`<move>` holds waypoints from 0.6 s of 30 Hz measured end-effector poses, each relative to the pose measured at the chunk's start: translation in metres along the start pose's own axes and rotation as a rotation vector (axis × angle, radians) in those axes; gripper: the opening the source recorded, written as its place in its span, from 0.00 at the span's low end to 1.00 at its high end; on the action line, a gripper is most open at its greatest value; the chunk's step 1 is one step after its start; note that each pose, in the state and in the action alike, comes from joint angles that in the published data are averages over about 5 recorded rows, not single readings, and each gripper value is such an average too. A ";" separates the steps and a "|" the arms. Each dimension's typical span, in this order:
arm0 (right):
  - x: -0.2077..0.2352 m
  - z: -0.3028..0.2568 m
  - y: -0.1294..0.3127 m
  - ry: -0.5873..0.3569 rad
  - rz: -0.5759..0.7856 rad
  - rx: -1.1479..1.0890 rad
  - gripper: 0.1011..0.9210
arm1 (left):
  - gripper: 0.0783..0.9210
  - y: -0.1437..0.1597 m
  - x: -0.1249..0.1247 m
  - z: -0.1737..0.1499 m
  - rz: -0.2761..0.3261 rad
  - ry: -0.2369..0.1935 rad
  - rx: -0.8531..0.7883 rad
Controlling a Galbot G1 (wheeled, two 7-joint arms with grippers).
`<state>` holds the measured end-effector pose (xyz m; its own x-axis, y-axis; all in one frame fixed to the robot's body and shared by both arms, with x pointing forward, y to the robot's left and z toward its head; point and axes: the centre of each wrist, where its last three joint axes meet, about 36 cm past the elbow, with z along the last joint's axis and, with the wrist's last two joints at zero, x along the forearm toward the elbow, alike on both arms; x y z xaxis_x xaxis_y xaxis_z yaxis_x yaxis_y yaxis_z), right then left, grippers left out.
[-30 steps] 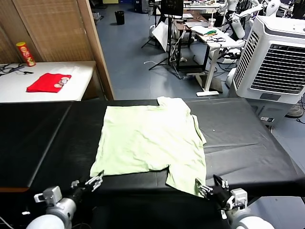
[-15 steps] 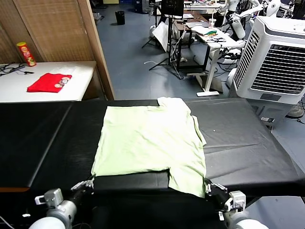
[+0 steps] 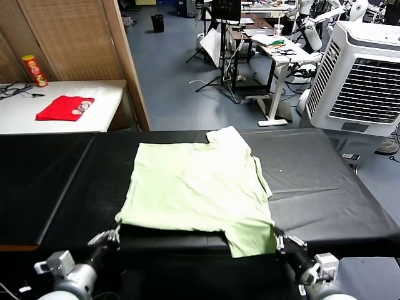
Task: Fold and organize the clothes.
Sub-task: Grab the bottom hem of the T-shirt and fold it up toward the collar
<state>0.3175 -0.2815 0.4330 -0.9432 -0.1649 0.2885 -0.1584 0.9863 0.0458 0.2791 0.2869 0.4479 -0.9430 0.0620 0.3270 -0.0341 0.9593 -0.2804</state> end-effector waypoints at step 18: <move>-0.129 0.016 -0.002 -0.071 -0.020 0.083 0.02 | 0.06 -0.004 -0.078 0.021 -0.054 -0.143 -0.134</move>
<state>0.4350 -0.2625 0.3804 -0.9575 -0.1869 0.2197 -0.1980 0.9798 -0.0296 0.3459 0.2725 0.4047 -0.9788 -0.0209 0.2039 -0.0503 0.9889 -0.1401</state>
